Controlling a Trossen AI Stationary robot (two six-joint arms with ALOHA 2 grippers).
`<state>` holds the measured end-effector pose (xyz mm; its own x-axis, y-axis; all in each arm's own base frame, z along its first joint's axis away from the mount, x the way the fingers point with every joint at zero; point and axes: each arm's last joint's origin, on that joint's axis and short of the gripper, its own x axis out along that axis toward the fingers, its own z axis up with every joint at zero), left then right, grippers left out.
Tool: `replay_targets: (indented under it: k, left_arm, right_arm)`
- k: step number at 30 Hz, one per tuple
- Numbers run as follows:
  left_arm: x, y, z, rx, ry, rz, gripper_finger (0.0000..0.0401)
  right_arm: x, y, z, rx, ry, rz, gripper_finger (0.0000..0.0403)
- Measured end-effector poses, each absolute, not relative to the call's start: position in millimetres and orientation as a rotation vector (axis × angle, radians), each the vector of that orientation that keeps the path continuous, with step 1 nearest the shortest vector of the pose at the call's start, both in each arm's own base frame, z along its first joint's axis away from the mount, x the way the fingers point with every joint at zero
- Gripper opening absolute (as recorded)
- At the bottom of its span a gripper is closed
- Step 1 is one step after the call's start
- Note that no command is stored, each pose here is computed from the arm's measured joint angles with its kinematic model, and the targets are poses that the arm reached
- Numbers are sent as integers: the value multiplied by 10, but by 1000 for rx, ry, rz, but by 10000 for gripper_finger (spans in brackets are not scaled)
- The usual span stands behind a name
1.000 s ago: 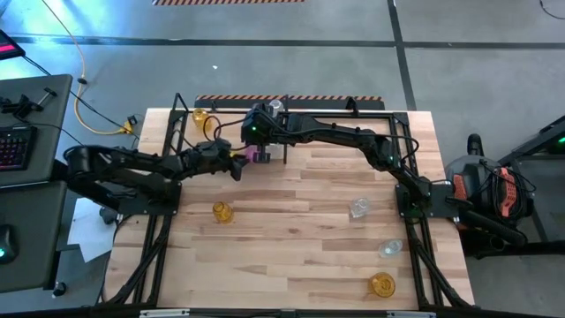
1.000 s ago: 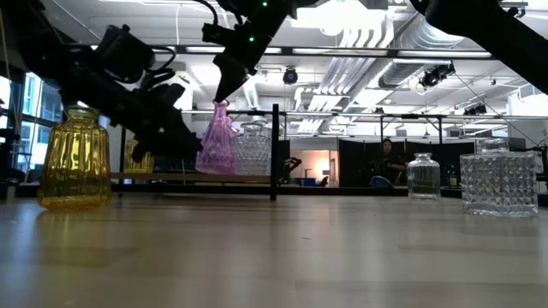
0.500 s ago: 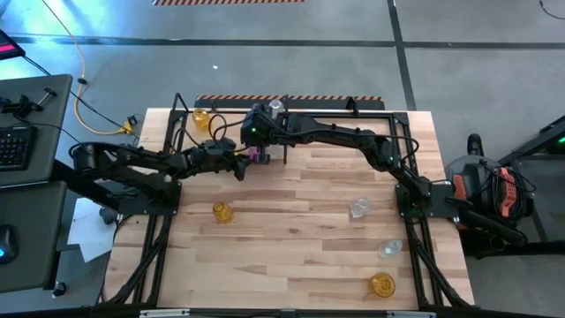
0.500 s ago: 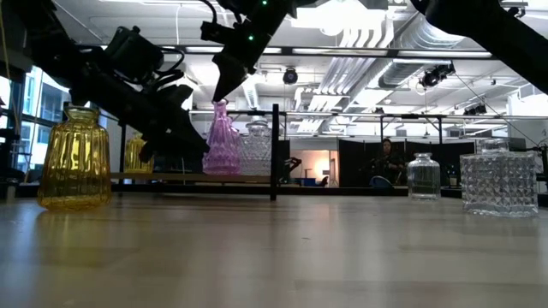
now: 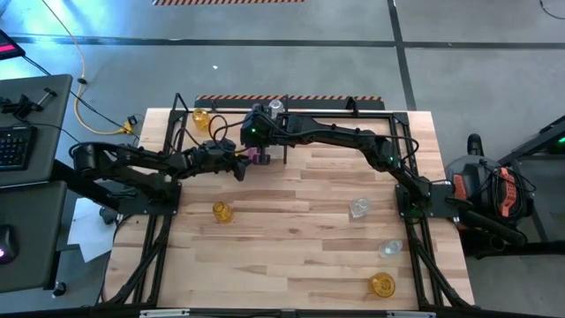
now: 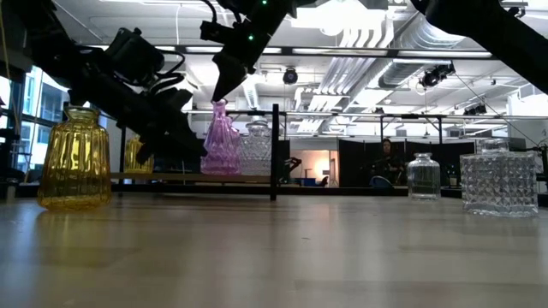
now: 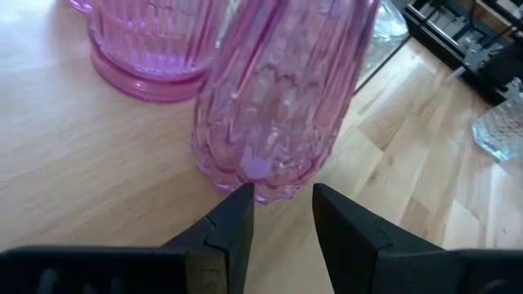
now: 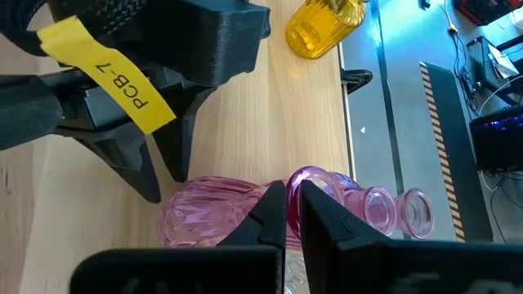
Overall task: Sort vases onto shelf
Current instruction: Put the pink vase on the shelf aligned with the other pink vases
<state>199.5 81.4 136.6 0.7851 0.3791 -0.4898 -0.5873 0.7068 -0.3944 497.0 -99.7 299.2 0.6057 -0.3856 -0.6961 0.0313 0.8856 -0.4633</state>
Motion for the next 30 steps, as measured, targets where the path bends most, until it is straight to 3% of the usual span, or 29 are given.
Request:
replay_targets:
  k: [23, 30]
  left_arm:
    - [1993, 817, 1366, -604, 378, 575, 117]
    - [1993, 817, 1365, -606, 379, 576, 117]
  right_arm:
    - [4980, -944, 2992, -426, 885, -216, 1]
    - [4975, -947, 3005, -431, 887, -254, 45]
